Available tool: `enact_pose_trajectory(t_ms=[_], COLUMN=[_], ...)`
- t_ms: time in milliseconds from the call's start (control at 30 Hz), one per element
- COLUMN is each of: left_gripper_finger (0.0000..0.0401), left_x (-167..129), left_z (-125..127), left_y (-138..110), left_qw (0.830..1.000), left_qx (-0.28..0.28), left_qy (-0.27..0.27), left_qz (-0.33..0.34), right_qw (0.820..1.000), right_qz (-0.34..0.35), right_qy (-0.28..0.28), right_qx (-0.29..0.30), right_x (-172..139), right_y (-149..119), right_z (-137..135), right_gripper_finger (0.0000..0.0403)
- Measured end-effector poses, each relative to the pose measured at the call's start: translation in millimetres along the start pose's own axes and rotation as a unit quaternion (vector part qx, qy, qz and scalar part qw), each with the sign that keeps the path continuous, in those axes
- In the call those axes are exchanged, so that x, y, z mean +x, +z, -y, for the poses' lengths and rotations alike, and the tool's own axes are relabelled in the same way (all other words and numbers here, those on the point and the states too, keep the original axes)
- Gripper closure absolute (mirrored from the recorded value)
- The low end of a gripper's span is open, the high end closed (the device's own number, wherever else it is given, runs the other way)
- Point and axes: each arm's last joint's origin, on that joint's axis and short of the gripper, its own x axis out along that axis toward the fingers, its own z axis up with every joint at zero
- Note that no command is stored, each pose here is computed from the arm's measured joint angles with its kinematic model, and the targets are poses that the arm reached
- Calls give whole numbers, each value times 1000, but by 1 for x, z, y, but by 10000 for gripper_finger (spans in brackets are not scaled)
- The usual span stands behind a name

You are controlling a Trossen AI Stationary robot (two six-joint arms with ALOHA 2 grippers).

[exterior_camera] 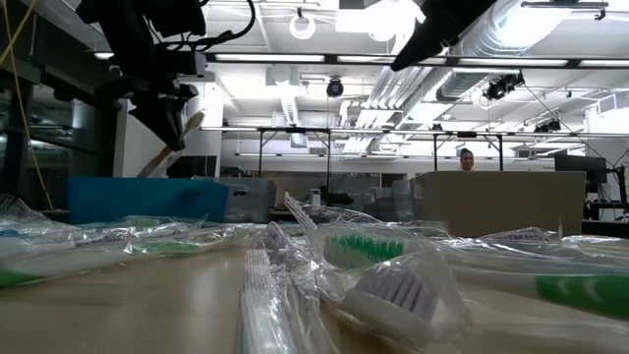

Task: Pick & Place Toothbrushes
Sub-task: Put the orange toothbrush into the blue bin

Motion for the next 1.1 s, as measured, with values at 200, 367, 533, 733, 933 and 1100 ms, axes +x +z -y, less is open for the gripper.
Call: enact_pose_trajectory(t_ms=[200, 367, 533, 733, 933, 1100], left_gripper_finger=[388, 388, 388, 387, 345, 288], left_x=[0, 0, 0, 3, 13, 22], left_z=[0, 3, 3, 4, 6, 6], left_y=[0, -4, -5, -4, -2, 0], left_qw=[1000, 999, 999, 998, 994, 992], left_qx=[26, 39, 40, 54, 84, 102], left_qy=[-1, -22, -29, -33, -62, -61], left_qz=[-1, -14, -18, -23, -34, -51], right_qw=[997, 993, 992, 989, 986, 984], right_qz=[29, 56, 69, 79, 55, 22], right_qy=[75, 105, 101, 119, 149, 165], right_qx=[0, 15, 35, 44, 44, 59], right_x=[12, 16, 16, 15, 16, 14], right_y=[-7, -17, -25, -28, -29, -29], right_z=[40, 76, 99, 107, 95, 79], right_gripper_finger=[229, 229, 229, 229, 229, 229])
